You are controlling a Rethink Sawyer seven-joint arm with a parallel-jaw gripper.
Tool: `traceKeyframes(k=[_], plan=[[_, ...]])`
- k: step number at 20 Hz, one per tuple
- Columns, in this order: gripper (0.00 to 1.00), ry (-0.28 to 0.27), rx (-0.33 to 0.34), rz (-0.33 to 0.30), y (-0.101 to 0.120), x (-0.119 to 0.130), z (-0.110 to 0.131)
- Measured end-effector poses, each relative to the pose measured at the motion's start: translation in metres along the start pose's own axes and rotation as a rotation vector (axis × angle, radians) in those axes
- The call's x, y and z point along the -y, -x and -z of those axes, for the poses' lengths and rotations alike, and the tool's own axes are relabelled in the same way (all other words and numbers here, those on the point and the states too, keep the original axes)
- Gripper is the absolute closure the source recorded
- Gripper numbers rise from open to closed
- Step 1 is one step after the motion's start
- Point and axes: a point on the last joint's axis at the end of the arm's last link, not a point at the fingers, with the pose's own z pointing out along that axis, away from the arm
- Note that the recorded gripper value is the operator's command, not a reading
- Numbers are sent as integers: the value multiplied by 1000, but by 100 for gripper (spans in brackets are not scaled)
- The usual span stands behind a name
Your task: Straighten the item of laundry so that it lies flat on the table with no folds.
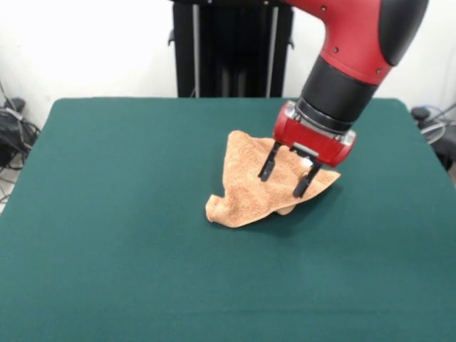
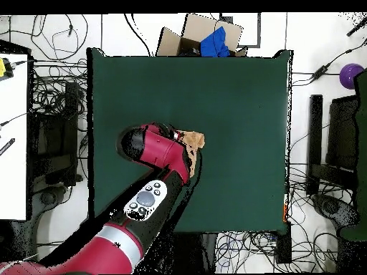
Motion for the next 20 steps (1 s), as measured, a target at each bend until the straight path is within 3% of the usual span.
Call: traceKeyframes(k=[10,20], plan=[[0,1,-2,-33,4,6,-5],[0,7,-8,-36,-4,-10,-11]])
